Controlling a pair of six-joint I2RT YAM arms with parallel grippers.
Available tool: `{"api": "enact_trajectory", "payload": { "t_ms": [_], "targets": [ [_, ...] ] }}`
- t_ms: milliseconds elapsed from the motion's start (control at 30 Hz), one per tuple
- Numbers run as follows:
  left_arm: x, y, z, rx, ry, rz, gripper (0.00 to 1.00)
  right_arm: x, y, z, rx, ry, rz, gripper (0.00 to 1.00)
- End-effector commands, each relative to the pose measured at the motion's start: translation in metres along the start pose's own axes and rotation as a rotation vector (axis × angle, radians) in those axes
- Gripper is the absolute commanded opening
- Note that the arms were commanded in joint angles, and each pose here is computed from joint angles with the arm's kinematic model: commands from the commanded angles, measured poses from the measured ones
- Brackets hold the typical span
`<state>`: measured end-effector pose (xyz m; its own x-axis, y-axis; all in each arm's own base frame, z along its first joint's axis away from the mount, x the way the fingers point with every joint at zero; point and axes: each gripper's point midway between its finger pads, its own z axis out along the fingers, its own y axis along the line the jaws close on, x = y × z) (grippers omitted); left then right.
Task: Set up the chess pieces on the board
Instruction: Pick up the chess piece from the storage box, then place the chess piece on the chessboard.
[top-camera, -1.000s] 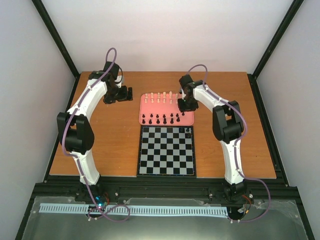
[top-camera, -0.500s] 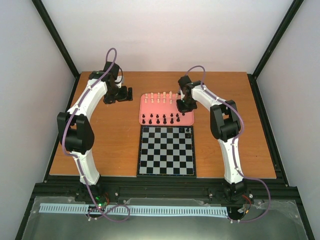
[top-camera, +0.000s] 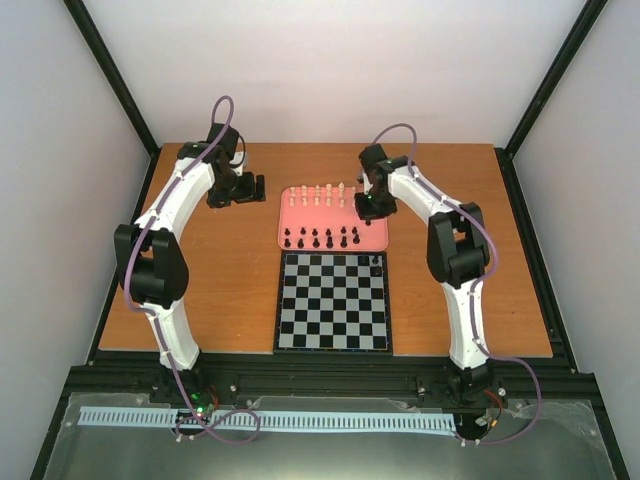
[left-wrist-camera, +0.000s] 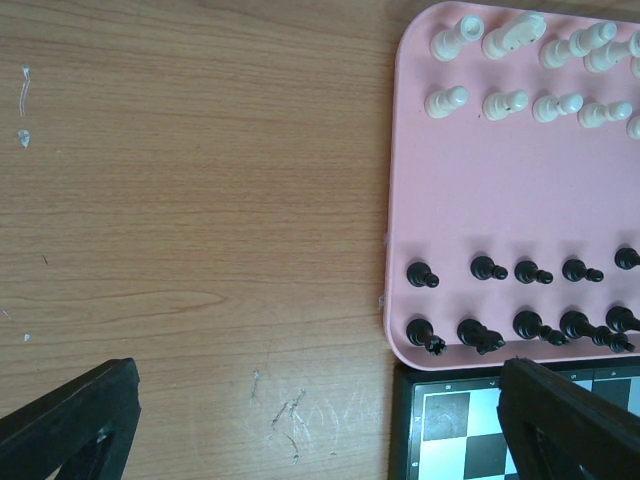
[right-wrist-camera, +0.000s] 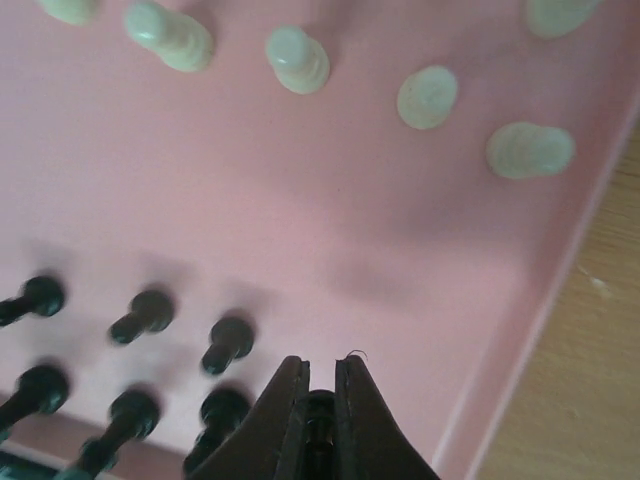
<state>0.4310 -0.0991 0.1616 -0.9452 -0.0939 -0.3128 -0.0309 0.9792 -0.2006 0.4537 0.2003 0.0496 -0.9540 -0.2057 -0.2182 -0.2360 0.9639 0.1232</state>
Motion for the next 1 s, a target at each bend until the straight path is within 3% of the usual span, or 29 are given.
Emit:
{"api": "enact_trajectory", "payload": {
  "t_ms": [0, 367, 533, 967],
  "targets": [
    [-0.007, -0.004, -0.007, 0.010, -0.018, -0.011, 1.00, -0.006, 0.006, -0.061, -0.024, -0.101, 0.018, 0.03],
    [-0.004, -0.007, -0.011, 0.031, -0.027, -0.014, 1.00, 0.067, 0.039, -0.091, -0.064, -0.063, -0.043, 0.03],
    [-0.001, -0.009, -0.011, 0.044, -0.025, -0.019, 1.00, 0.103, 0.057, -0.079, -0.099, -0.023, -0.066, 0.03],
    [0.000, -0.007, -0.018, 0.034, -0.039, -0.015, 1.00, 0.128, 0.059, -0.051, -0.096, 0.017, -0.083, 0.03]
  ]
}}
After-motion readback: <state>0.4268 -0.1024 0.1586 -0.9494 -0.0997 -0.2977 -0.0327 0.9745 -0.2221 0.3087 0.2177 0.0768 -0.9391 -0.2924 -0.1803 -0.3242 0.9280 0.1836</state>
